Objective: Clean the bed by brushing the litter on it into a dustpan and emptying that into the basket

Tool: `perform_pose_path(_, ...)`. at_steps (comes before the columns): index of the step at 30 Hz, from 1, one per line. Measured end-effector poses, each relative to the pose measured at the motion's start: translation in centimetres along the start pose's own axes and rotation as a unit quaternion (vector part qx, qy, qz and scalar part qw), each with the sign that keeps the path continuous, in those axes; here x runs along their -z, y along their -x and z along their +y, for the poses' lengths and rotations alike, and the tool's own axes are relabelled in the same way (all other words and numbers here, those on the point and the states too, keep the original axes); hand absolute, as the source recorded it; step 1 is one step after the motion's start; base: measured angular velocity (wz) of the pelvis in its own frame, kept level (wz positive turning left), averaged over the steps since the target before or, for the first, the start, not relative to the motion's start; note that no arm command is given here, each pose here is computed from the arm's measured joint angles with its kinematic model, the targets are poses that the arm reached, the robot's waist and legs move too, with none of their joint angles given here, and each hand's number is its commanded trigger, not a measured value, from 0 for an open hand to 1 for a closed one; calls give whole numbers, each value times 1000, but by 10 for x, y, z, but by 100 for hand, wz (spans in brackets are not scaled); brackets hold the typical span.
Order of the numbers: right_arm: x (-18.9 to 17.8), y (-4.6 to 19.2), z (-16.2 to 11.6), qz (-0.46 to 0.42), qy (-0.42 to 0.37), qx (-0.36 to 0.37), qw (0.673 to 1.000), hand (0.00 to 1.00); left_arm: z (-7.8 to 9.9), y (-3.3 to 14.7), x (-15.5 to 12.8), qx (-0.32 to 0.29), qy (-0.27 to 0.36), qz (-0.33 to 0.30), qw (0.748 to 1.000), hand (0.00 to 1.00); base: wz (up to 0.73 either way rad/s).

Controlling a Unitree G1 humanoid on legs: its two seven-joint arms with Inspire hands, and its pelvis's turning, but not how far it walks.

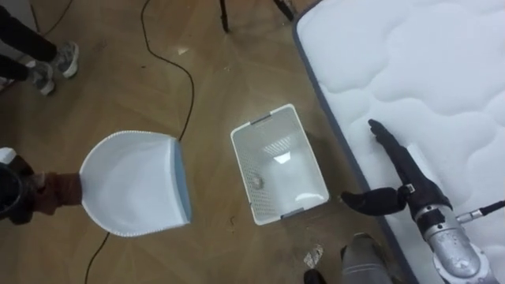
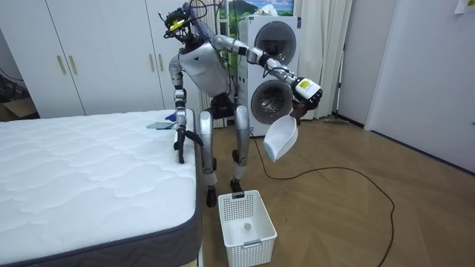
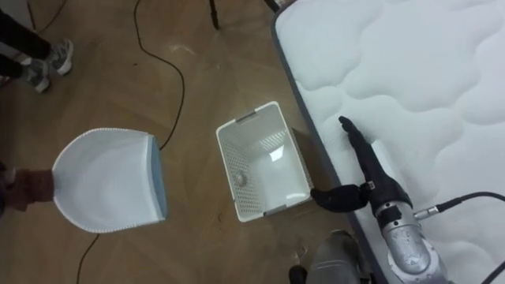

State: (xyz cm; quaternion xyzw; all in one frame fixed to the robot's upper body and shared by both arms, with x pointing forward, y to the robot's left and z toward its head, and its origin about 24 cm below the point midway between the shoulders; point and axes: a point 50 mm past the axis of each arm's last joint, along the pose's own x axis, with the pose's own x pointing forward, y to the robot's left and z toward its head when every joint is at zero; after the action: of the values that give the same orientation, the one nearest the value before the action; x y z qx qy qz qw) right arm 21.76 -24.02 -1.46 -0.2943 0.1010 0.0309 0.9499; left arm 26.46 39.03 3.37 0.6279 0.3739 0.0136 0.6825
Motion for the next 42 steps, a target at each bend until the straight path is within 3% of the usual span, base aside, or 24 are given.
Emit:
perform_pose_path(21, 1, 2, -2, 2, -27, -18, 999, 0, 0, 0, 12, 10, -7, 28, 1000, 100, 4)
perform_pose_path(27, 12, 4, 2, 26, -34, -25, 999, 0, 11, 3, -43, -34, -9, -79, 996, 100, 17)
perform_pose_path(29, 18, 9, 2, 38, -38, -20, 998, 0, 1, 10, -75, -38, -5, -139, 990, 100, 17)
perform_pose_path(34, 28, 18, 10, 59, -41, -26, 997, 0, -37, 34, -119, -18, 21, -242, 970, 100, 3)
perform_pose_path(38, 41, 30, 24, 91, -60, -30, 994, 0, -69, 51, -119, 15, 39, -278, 960, 100, -17)
perform_pose_path(42, 56, 41, 30, 131, -91, -19, 987, 0, -81, 64, -114, 19, 76, -293, 953, 100, -39)
